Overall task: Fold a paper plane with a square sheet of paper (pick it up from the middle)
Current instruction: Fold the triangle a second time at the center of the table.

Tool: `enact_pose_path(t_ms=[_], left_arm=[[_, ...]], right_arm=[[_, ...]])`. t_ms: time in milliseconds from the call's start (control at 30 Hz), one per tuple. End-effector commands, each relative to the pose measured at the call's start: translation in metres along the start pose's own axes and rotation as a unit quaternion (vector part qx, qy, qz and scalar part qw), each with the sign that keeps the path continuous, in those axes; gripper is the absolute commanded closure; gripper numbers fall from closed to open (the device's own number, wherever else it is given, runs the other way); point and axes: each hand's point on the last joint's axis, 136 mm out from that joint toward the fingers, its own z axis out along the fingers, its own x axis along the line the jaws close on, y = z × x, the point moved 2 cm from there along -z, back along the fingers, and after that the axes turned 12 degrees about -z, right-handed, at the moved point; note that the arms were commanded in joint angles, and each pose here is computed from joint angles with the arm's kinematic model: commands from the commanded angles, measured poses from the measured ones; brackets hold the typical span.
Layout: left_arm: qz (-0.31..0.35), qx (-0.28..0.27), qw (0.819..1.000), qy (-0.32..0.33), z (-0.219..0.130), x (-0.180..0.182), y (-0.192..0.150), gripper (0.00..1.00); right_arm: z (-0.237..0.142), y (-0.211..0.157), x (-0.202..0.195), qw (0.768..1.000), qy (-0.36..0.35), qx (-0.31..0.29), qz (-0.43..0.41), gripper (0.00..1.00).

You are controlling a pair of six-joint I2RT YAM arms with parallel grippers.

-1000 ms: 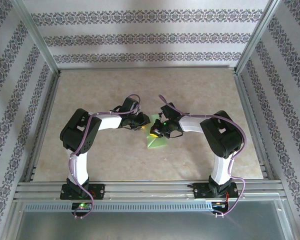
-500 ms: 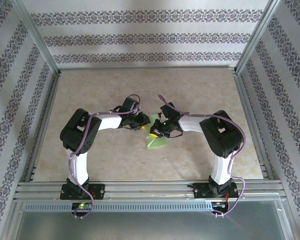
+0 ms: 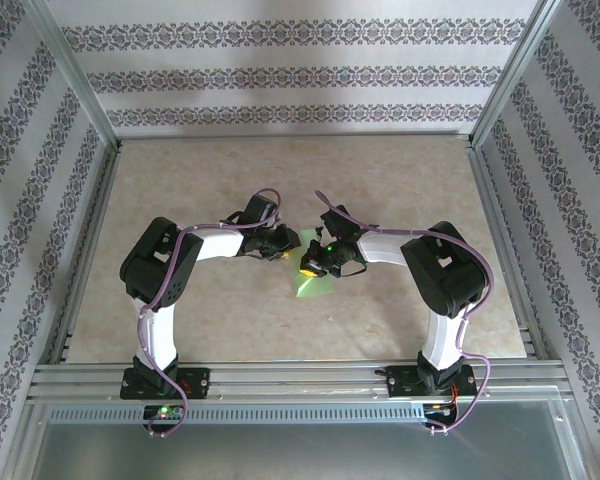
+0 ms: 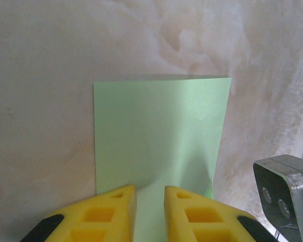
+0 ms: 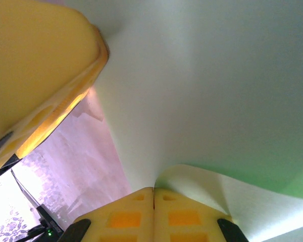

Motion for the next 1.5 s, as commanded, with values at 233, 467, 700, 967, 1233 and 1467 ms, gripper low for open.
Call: enact_pose_path(t_ms=[233,467,700,967,1233,1467], left_arm=[[-0.022,0.010,0.998,0.051,0.005,0.030,-0.007,0.78],[-0.023,0.010,0.998,0.053,0.005,0.031,-0.008,0.78],[-0.024,0.010,0.998,0.053,0.005,0.032,-0.008,0.78],[-0.025,0.011,0.998,0.054,0.005,0.032,-0.008,0.78],[-0.026,0.010,0.998,0.054,0.005,0.033,-0.008,0.78],[-0.023,0.007,0.998,0.051,0.002,0.028,-0.007,0.78]], right_arm=[[0.004,-0.001,0.005,1.000,0.002,0.008,-0.011,0.98],[0.005,0.003,0.006,1.000,0.006,0.003,-0.010,0.98],[0.006,0.003,0.005,1.000,0.004,0.002,-0.010,0.98],[0.009,0.004,0.003,1.000,0.003,0.004,-0.006,0.98],[0.010,0.003,0.001,1.000,0.001,0.005,-0.004,0.97],[0.011,-0.001,-0.006,1.000,-0.010,0.008,0.004,0.93]])
